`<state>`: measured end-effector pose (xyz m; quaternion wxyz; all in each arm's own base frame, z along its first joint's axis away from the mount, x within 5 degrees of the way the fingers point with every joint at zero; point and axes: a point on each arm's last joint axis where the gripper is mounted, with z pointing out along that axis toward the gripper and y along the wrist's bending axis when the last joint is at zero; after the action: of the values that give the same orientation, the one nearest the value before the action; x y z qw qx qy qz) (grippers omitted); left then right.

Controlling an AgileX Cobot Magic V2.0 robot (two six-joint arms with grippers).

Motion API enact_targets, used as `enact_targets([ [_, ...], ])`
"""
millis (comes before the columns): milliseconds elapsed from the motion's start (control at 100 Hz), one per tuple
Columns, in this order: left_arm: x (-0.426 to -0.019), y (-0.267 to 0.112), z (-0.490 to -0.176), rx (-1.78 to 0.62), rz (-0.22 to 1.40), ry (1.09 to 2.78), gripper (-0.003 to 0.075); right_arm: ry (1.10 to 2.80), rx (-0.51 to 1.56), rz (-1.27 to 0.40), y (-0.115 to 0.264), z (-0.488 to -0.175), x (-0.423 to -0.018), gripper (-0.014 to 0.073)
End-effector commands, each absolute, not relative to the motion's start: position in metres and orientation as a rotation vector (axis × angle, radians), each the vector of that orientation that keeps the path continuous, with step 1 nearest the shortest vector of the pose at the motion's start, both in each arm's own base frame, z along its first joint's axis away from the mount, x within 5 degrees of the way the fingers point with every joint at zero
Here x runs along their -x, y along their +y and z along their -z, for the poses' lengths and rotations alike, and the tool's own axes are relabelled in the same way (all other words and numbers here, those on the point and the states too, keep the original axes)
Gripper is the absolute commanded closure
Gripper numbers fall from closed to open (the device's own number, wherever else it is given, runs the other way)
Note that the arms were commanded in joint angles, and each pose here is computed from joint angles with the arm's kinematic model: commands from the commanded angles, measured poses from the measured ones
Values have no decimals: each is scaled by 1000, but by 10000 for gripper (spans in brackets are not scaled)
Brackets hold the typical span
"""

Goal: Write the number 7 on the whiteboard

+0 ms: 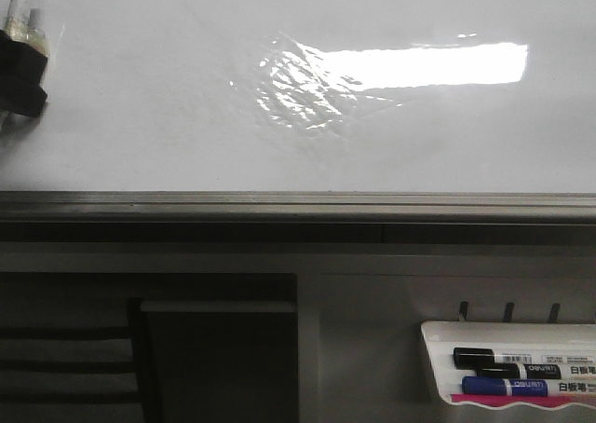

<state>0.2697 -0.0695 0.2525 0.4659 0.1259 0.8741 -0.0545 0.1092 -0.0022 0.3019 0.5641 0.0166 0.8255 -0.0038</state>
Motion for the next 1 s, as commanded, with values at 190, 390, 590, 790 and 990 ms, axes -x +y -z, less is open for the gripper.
enact_targets([
  [190, -275, -72, -271, -295, 142, 2030, 599, 1842, -32, 9, -2, -319, -113, -54],
  [390, -271, -72, -272, -302, 144, 2061, 635, 1867, -34, 10, -2, -317, -112, -54],
  [590, -248, -73, -286, -346, 166, 2114, 663, 2051, -43, 27, -3, -319, -113, -54],
  [790, -223, -82, -306, -516, 180, 2253, 681, 2170, -26, 37, -3, -337, -124, -53],
  [990, -200, -110, -327, -1014, 180, 2323, 681, 2290, 211, -128, 15, -348, -145, -53],
])
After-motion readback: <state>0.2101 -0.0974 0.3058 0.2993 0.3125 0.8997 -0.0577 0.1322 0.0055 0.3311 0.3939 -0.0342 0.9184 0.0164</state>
